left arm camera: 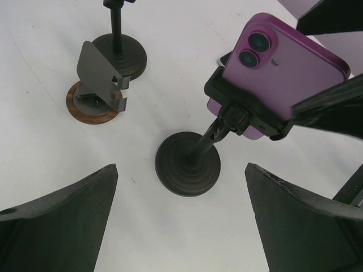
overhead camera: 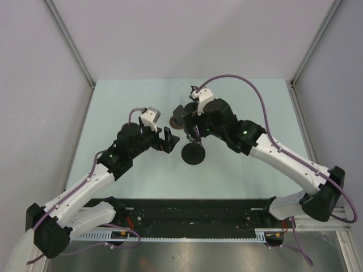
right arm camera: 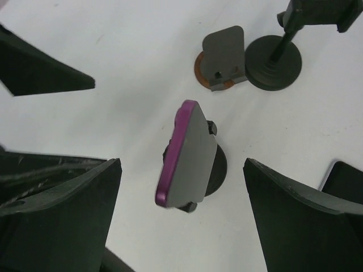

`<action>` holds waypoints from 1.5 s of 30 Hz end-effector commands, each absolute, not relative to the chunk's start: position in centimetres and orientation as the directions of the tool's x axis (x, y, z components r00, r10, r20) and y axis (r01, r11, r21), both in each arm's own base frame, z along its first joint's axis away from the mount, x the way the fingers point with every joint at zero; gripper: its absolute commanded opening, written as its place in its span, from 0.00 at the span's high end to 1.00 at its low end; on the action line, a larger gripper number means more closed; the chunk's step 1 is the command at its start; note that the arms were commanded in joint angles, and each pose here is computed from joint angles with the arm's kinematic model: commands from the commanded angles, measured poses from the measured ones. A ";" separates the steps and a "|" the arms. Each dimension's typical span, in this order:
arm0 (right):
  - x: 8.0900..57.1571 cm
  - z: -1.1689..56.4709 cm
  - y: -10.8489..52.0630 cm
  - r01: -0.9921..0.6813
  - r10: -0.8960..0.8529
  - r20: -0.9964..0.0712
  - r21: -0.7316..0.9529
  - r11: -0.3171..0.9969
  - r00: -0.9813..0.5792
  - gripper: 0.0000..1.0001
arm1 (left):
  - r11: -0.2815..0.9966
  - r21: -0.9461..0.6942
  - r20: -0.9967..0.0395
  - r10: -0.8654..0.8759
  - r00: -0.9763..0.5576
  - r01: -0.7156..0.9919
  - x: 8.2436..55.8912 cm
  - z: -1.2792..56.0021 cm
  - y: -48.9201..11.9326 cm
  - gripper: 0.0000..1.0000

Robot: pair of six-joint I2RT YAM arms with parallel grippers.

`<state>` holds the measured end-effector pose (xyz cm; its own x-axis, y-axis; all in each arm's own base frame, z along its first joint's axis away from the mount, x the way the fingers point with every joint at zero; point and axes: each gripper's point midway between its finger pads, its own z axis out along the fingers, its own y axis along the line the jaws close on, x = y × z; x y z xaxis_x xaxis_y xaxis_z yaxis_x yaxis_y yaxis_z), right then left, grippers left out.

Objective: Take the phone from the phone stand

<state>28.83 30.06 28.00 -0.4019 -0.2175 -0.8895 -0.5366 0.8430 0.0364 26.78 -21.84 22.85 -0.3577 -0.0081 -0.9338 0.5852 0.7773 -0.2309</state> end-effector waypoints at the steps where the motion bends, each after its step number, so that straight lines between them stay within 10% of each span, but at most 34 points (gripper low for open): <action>1: 25.5 30.4 29.8 -0.764 -0.278 -0.886 0.121 0.633 -0.370 0.05 | 0.748 -0.263 -0.942 -0.062 -0.331 0.609 27.2 25.7 -23.1 0.00; 36: 20.2 24.5 34.0 -0.913 -0.324 -0.881 0.234 0.334 -0.344 0.12 | 0.816 -0.212 -0.935 -0.010 -0.353 0.538 32.6 23.4 -24.7 0.00; 45: 22.4 29.5 31.5 -0.825 -0.174 -0.942 0.151 0.545 -0.288 0.04 | 0.836 -0.180 -0.956 -0.024 -0.293 0.518 32.0 24.8 -22.7 0.00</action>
